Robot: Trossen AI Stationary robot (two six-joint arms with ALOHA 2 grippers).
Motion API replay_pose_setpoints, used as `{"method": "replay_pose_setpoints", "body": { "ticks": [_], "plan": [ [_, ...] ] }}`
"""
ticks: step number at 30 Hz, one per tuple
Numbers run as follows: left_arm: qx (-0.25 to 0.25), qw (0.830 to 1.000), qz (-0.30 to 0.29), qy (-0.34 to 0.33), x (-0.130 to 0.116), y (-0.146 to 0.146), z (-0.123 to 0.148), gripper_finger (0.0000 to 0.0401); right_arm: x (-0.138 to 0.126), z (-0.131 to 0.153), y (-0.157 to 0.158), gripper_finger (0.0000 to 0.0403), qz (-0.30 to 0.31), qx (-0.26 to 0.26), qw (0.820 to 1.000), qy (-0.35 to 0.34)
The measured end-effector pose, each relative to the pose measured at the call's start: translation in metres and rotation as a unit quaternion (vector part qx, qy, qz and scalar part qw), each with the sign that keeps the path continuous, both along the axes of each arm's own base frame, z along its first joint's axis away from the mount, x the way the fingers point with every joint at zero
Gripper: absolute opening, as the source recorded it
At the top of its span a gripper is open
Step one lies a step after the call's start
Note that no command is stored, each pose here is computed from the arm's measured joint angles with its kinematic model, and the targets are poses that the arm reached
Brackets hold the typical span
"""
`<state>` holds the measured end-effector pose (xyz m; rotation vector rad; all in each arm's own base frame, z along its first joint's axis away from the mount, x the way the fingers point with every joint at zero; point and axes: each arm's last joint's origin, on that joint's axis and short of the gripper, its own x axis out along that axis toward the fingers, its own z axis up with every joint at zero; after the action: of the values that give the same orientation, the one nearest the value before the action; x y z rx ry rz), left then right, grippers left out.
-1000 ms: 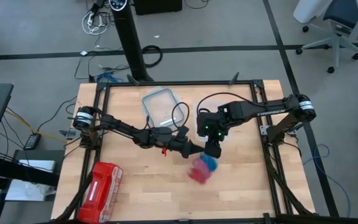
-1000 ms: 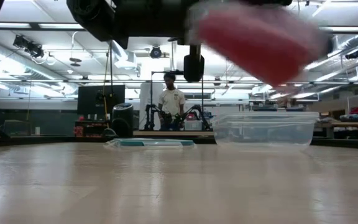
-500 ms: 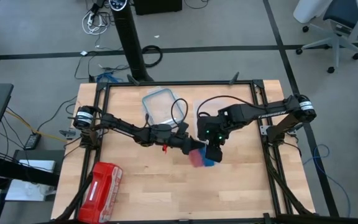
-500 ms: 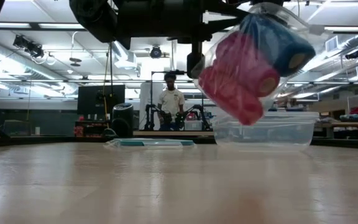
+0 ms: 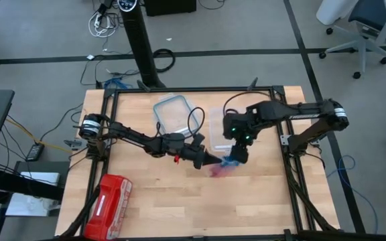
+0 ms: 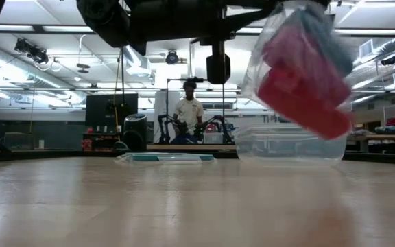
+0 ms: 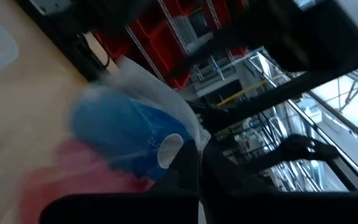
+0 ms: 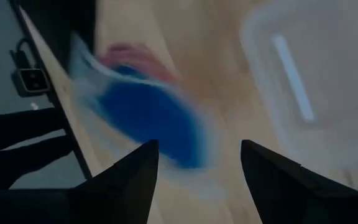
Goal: Roll bandage
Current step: Put the blue bandage into the transparent zip bag, then close the transparent zip bag
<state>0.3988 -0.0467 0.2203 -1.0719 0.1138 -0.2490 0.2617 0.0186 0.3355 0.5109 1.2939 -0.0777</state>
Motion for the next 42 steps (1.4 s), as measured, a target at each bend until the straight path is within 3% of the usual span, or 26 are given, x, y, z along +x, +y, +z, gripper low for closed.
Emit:
{"method": "replay_pose_setpoints", "body": {
  "ticks": [8,14,22,36,42],
  "plan": [
    [-0.002,1.000,-0.014,-0.010,0.000,-0.001,0.002,0.0004,-0.036,0.024,0.001,0.0227,0.011,-0.004,1.000,-0.027],
    [-0.004,0.999,-0.021,-0.028,-0.001,-0.001,0.005,0.0004,-0.051,0.020,0.015,0.0227,0.055,-0.012,0.995,-0.078],
    [-0.011,0.997,-0.022,-0.078,-0.002,-0.001,0.015,0.0004,-0.076,0.000,0.028,0.0227,-0.019,-0.019,0.989,-0.148],
    [0.001,0.993,-0.005,-0.118,0.007,0.011,0.038,0.0004,-0.114,-0.007,0.050,0.0227,-0.073,-0.010,0.991,-0.115],
    [0.022,0.992,0.002,-0.123,0.014,0.021,0.049,0.0004,-0.115,-0.004,0.061,0.0227,-0.094,-0.030,0.982,-0.159]
  ]
}}
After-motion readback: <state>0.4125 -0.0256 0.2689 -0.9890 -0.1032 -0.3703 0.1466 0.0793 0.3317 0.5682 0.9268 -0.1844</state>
